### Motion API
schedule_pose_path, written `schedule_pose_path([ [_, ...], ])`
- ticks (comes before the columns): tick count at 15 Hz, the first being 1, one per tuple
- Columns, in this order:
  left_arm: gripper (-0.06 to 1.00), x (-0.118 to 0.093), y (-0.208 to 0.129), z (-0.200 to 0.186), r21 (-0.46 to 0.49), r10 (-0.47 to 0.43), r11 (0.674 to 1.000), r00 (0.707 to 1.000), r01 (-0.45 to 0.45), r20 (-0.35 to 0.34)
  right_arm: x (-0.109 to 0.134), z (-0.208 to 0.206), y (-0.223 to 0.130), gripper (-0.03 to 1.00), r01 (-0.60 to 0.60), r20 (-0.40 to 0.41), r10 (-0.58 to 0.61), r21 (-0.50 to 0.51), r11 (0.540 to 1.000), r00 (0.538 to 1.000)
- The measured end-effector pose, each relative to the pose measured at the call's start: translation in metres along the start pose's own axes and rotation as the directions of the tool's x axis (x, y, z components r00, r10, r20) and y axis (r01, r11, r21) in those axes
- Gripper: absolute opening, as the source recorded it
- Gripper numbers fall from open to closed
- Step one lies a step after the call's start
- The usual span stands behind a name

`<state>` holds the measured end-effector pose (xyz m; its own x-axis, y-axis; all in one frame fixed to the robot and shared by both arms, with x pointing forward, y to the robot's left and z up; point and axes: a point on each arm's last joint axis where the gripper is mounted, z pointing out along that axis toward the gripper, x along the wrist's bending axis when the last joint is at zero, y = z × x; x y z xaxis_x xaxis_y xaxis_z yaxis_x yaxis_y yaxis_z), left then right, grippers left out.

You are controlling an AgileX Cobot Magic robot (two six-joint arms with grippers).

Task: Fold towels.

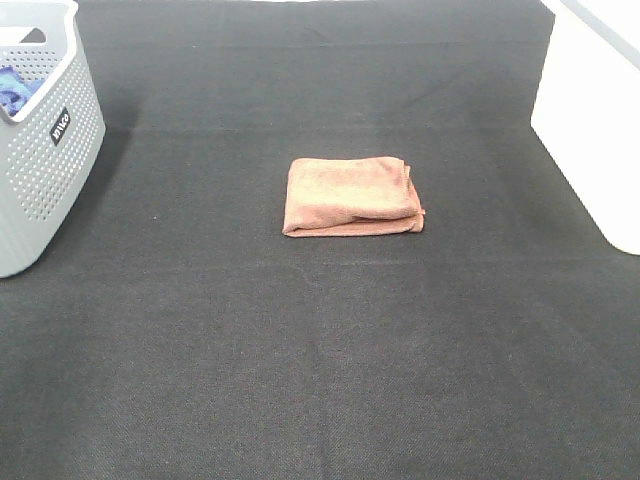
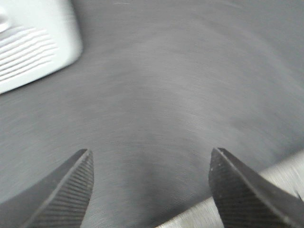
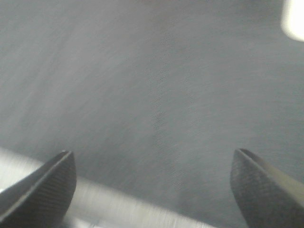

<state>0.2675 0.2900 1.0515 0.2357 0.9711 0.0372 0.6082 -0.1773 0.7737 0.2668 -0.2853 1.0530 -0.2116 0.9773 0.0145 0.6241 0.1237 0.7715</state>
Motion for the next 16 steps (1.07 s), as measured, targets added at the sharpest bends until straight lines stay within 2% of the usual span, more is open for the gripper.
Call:
schedule_pose_path([
  [2,0.66,-0.001,-0.007,-0.013,-0.093,-0.035,0.995,0.997,0.029,-0.067,0.002,-0.014,-0.009,0.83,-0.015,0.052,0.021,-0.111,0.994,0.998],
  [4,0.66,-0.004,-0.015,-0.024,-0.181,-0.044,0.983,0.994,0.025,-0.1,0.005,-0.027,-0.019,0.83,0.002,0.065,0.012,-0.209,0.978,0.998],
  [5,0.66,-0.006,-0.018,-0.027,-0.21,-0.043,0.977,0.993,0.02,-0.106,0.006,-0.028,-0.02,0.83,0.004,0.066,0.011,-0.223,0.975,0.998],
  [16,0.66,-0.005,-0.02,-0.028,-0.218,-0.039,0.976,0.992,0.013,-0.116,0.006,-0.029,-0.021,0.83,0.006,0.067,0.01,-0.231,0.973,0.998],
])
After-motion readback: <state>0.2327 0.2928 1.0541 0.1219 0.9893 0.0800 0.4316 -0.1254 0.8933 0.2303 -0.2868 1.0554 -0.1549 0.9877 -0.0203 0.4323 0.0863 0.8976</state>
